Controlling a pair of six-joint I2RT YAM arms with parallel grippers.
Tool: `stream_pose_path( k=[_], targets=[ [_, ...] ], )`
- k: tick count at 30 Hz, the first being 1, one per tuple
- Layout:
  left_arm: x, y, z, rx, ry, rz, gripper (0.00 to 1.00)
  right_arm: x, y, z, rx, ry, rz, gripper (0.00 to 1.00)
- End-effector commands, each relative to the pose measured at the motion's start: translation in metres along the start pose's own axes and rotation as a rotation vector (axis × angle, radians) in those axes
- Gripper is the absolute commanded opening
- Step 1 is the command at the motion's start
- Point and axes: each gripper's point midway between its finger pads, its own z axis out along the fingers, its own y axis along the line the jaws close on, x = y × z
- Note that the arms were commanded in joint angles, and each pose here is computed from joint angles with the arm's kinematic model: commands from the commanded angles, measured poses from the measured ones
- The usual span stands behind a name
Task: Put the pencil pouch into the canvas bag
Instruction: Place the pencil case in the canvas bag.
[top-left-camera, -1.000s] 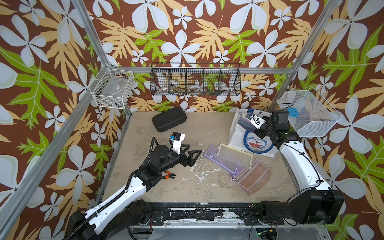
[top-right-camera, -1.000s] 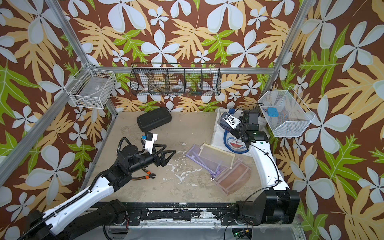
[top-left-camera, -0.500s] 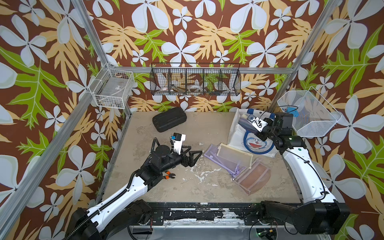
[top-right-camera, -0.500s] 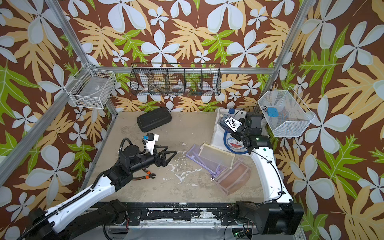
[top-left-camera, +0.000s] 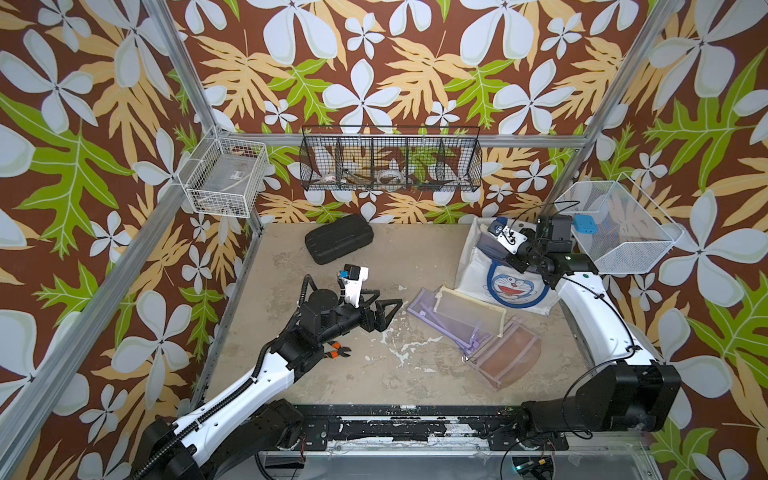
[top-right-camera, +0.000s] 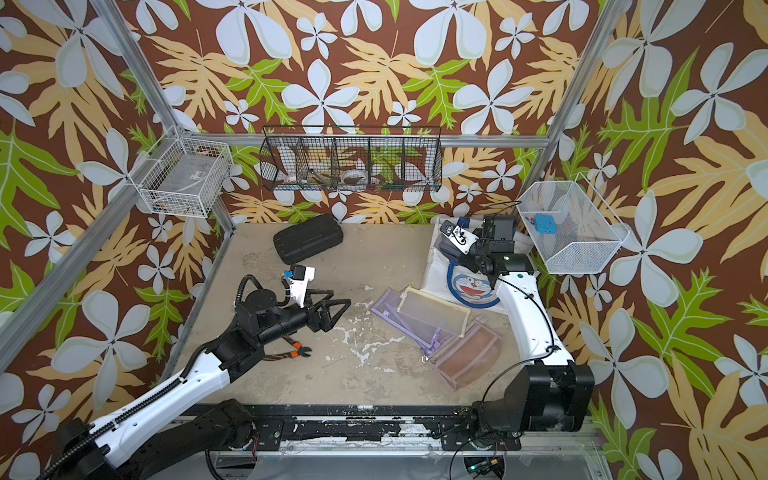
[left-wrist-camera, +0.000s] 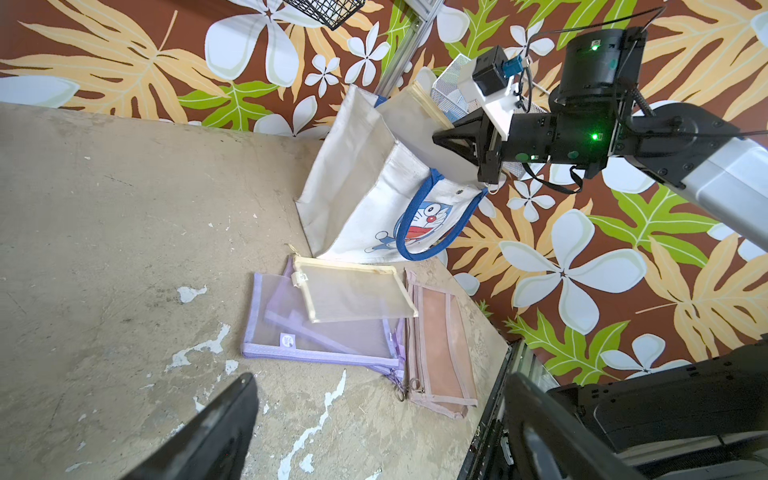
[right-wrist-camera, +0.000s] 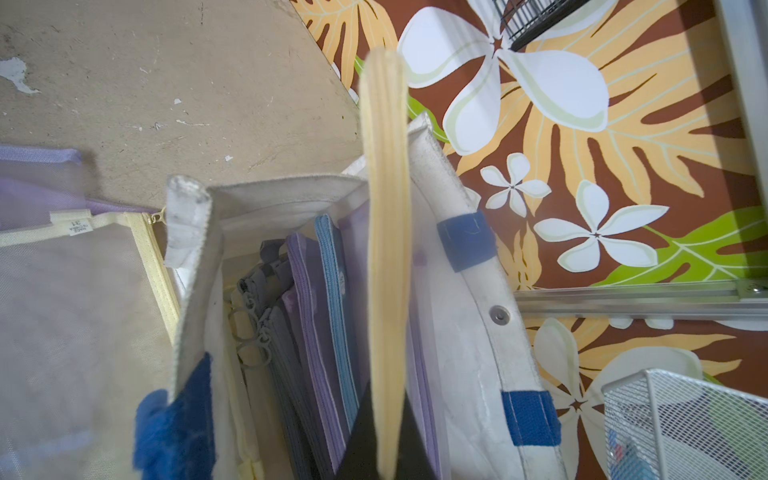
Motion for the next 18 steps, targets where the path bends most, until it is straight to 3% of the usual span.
stream_pose_path(
  k=[1,4,8,18],
  targets=[
    [-0.006,0.0,0.001,0.011,-0.025,0.003,0.94,-0.001,-0.013,0.004,0.038,0.016,0.013,0.09],
    [-0.006,0.002,0.003,0.011,-0.023,-0.004,0.94,-0.002,-0.017,0.01,0.038,0.02,0.02,0.12],
    [-0.005,0.005,0.004,0.005,-0.019,-0.01,0.94,0.0,-0.017,0.019,0.033,0.033,0.028,0.3],
    [-0.003,0.008,0.004,0.002,-0.016,-0.016,0.93,0.009,-0.033,0.028,0.089,0.1,0.076,0.27]
  ],
)
